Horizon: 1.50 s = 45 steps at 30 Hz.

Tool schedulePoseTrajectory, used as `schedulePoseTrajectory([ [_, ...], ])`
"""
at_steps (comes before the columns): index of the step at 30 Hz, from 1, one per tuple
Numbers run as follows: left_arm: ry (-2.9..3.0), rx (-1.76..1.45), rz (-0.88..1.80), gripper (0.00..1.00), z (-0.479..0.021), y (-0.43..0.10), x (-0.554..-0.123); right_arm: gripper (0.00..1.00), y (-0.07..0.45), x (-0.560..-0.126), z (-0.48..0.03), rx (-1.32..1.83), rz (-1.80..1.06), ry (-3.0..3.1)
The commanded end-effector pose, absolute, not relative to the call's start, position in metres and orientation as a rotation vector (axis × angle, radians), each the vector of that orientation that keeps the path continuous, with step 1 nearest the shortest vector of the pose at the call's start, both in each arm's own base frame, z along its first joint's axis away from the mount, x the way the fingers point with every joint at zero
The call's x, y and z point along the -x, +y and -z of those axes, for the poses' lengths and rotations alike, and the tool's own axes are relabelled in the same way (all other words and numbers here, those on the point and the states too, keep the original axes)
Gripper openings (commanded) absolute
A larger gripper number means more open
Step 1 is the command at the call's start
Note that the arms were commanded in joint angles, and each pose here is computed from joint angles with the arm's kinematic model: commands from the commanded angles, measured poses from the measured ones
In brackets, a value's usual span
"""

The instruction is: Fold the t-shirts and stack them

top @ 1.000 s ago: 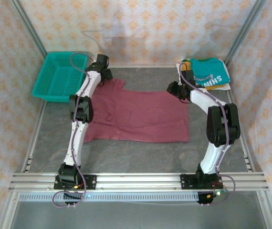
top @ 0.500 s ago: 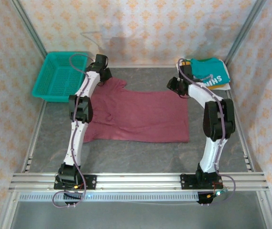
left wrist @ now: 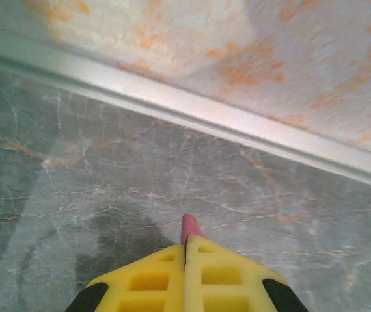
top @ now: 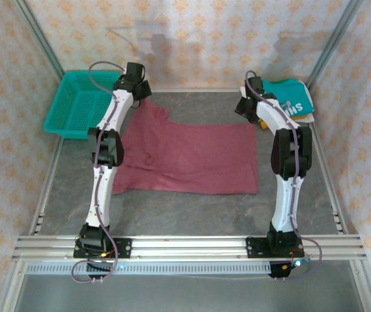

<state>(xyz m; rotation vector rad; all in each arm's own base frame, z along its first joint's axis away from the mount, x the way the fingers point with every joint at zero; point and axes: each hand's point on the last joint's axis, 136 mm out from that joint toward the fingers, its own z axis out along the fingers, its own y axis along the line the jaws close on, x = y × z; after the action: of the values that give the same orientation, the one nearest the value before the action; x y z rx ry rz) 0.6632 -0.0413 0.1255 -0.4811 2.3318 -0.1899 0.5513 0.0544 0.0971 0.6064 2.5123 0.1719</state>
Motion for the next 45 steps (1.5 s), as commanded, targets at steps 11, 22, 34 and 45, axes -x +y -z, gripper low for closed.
schedulePoseTrajectory([
  [11,2.298,0.413,0.181,0.0,-0.163,-0.042,-0.654,0.48,0.001,-0.534,-0.059,-0.757,0.123,2.626],
  [22,2.31,0.428,0.145,0.0,-0.156,-0.031,-0.648,0.48,0.009,-0.537,-0.032,-0.822,0.032,2.642],
  [34,2.304,0.436,0.133,0.0,-0.16,-0.024,-0.647,0.24,0.019,-0.534,-0.013,-0.842,-0.03,2.656],
  [45,2.283,0.468,0.123,0.0,-0.168,0.002,-0.632,0.02,0.025,-0.533,-0.047,-0.777,-0.011,2.598],
])
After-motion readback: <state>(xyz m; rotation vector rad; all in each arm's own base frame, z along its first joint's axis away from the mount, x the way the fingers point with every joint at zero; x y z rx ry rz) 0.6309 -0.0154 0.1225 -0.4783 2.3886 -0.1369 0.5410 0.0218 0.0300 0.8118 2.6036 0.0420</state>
